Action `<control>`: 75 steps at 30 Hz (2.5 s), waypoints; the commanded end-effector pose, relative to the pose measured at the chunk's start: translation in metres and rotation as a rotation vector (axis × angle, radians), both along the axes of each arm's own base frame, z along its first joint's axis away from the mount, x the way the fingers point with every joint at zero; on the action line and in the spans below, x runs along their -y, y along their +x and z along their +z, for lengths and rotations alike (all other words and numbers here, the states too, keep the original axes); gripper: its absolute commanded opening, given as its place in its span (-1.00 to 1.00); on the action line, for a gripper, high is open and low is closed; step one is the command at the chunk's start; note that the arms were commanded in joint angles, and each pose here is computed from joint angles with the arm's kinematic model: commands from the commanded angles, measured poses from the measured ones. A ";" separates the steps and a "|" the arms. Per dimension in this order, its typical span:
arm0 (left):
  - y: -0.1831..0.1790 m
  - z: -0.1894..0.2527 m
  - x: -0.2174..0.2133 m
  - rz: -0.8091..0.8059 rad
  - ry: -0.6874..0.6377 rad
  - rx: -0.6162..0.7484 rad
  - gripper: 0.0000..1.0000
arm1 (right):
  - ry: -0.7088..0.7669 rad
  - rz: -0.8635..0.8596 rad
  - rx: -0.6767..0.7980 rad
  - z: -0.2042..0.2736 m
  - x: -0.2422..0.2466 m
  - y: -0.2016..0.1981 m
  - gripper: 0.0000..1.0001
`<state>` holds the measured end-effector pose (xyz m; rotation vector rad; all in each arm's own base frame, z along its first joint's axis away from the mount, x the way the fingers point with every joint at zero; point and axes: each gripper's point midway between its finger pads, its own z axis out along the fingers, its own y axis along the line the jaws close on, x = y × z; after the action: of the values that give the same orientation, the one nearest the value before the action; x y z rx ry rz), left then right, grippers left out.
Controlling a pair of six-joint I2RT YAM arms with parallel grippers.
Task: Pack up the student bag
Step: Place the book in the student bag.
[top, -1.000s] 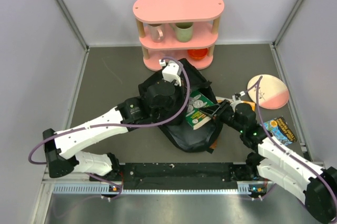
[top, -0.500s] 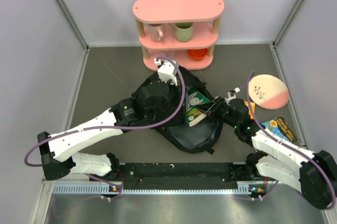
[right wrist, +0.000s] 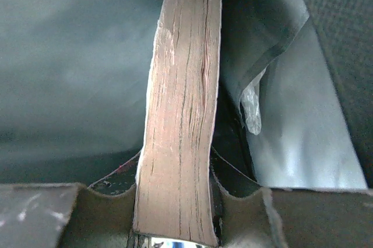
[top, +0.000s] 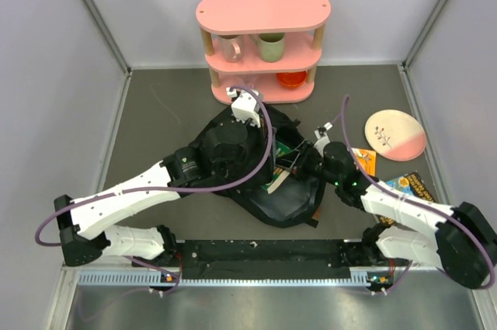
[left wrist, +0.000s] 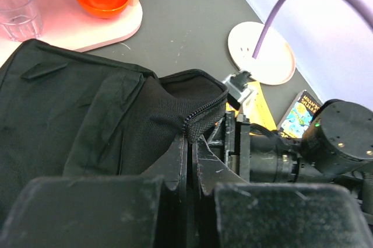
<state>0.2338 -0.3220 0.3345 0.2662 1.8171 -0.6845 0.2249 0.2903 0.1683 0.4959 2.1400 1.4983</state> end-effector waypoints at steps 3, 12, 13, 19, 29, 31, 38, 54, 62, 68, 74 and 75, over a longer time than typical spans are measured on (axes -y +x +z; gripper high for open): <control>-0.004 0.057 -0.009 -0.016 -0.139 0.133 -1.00 | 0.107 0.012 0.312 0.108 -0.008 0.005 -1.00; -0.016 0.057 -0.001 -0.117 -0.140 0.162 -1.00 | 0.111 -0.038 0.269 0.069 -0.050 0.037 -1.00; -0.016 0.056 -0.002 -0.117 -0.139 0.163 -1.00 | 0.107 -0.046 0.271 0.068 -0.053 0.040 -1.00; -0.016 0.059 -0.019 -0.075 -0.139 0.179 -1.00 | -0.131 -0.175 0.131 -0.007 -0.049 0.071 -1.00; 0.001 0.057 -0.073 0.140 -0.074 0.200 -1.00 | -0.454 -0.103 -0.132 -0.152 -0.025 0.039 -0.86; 0.002 0.062 -0.081 0.155 -0.077 0.213 -1.00 | -0.461 -0.086 -0.158 -0.164 -0.029 0.038 -0.81; 0.003 0.072 -0.101 0.202 -0.057 0.245 -1.00 | -0.478 -0.097 -0.209 -0.176 -0.047 0.042 -0.70; 0.017 0.034 -0.113 0.258 0.024 0.187 -1.00 | -0.482 -0.024 0.002 -0.084 -0.019 0.017 0.80; 0.019 0.028 -0.108 0.243 0.027 0.173 -1.00 | -0.483 0.016 0.055 -0.050 0.000 -0.004 0.72; 0.019 0.027 -0.106 0.240 0.021 0.166 -1.00 | -0.444 0.020 0.138 -0.026 0.013 -0.013 0.45; 0.021 0.027 -0.106 0.244 0.027 0.167 -1.00 | -0.423 0.014 0.189 -0.024 0.014 -0.013 -0.61; 0.021 0.028 -0.106 0.244 0.025 0.169 -1.00 | -0.434 0.020 0.178 -0.029 0.013 -0.013 -0.64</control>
<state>0.2483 -0.2225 0.3334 0.2008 1.7488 -0.4199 0.2039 0.2722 0.1343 0.2109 2.2925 0.9987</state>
